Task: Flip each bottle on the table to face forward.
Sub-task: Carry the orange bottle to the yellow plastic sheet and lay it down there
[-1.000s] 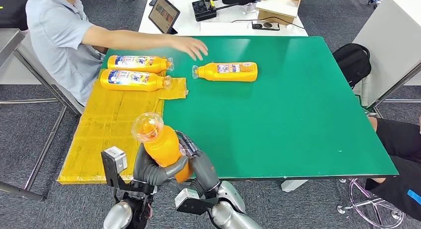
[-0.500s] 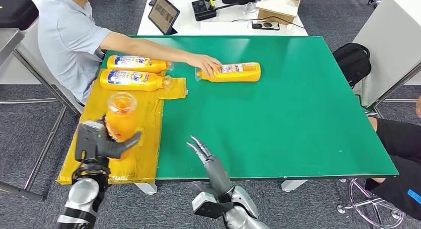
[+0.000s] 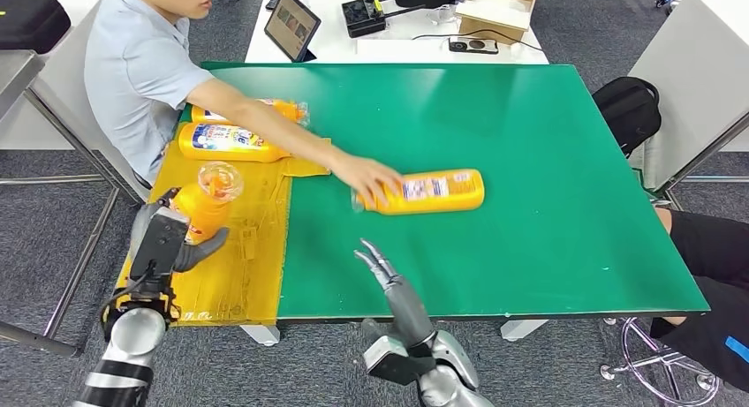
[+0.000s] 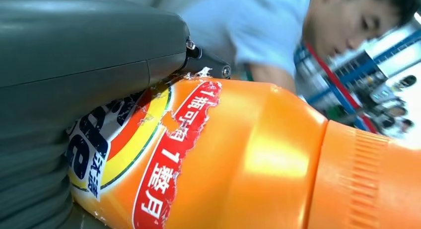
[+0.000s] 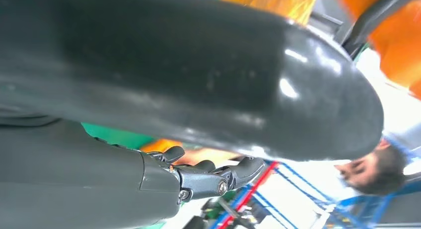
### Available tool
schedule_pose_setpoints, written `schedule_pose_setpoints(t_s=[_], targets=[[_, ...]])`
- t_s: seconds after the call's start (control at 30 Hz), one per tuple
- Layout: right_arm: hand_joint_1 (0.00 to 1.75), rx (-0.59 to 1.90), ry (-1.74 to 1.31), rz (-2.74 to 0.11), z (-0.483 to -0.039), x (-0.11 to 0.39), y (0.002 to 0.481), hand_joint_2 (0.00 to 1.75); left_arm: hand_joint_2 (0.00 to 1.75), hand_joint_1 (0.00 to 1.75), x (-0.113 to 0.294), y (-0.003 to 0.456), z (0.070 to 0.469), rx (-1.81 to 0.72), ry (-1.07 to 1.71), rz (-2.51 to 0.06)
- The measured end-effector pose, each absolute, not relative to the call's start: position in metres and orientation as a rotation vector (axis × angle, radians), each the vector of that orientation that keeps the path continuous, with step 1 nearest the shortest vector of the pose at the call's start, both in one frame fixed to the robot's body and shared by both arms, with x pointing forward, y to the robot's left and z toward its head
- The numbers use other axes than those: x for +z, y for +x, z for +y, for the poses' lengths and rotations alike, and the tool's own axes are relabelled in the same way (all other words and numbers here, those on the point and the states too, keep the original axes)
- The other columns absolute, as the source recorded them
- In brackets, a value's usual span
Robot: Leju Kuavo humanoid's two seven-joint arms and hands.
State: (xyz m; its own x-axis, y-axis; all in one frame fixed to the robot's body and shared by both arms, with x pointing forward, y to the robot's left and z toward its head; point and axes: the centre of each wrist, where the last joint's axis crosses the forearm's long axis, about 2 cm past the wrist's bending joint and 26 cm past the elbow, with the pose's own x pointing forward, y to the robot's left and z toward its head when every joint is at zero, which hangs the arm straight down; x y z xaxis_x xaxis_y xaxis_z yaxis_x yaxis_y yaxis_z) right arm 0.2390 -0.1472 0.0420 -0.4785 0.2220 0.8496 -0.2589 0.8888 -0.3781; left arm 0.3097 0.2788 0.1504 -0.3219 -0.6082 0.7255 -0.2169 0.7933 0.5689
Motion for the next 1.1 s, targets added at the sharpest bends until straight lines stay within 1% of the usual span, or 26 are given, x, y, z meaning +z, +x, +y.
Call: schedule_pose_setpoints(t_s=[0.1,0.2,0.4,0.6,0.7,0.73,0.77,0.8,0.87,0.9,0.93,1.03,1.1], targets=[[0.00,0.570,0.079,-1.955,-0.155,0.038,0.232,0.00,1.75,1.75,0.151,0.324,0.292,-0.657,0.837,-1.814],[0.00,0.566,0.159,-1.908,-0.156,0.031,0.218,0.00,1.75,1.75,0.141,0.334,0.304,-0.893,1.003,-1.676],[0.00,0.509,0.251,-1.845,-0.160,0.022,0.189,0.00,1.75,1.75,0.117,0.334,0.309,-1.200,1.126,-1.485],[0.00,0.444,0.239,-1.838,-0.171,0.022,0.181,0.00,1.75,1.75,0.110,0.350,0.304,-1.406,1.103,-1.367],[0.00,0.413,0.226,-1.833,-0.176,0.022,0.183,0.00,1.75,1.74,0.107,0.359,0.300,-1.424,0.968,-1.353],[0.00,0.405,0.225,-1.832,-0.177,0.021,0.183,0.00,1.75,1.71,0.106,0.360,0.298,-1.411,0.902,-1.357],[0.00,0.397,0.225,-1.831,-0.178,0.021,0.184,0.00,1.75,1.64,0.105,0.361,0.295,-1.390,0.831,-1.366],[0.00,0.392,0.225,-1.830,-0.179,0.021,0.184,0.00,1.75,1.47,0.104,0.362,0.291,-1.369,0.763,-1.378],[0.00,0.380,0.227,-1.828,-0.180,0.021,0.185,0.00,1.75,0.92,0.105,0.363,0.284,-1.339,0.660,-1.403],[0.00,0.374,0.229,-1.826,-0.180,0.021,0.186,0.00,1.75,0.67,0.105,0.363,0.282,-1.331,0.627,-1.412],[0.00,0.366,0.232,-1.824,-0.180,0.021,0.186,0.00,1.75,0.48,0.105,0.363,0.280,-1.327,0.602,-1.419],[0.00,0.342,0.249,-1.817,-0.181,0.020,0.187,0.00,1.75,0.21,0.105,0.363,0.276,-1.322,0.535,-1.426],[0.00,0.333,0.257,-1.815,-0.181,0.020,0.189,0.00,1.75,0.16,0.105,0.362,0.275,-1.320,0.500,-1.425]])
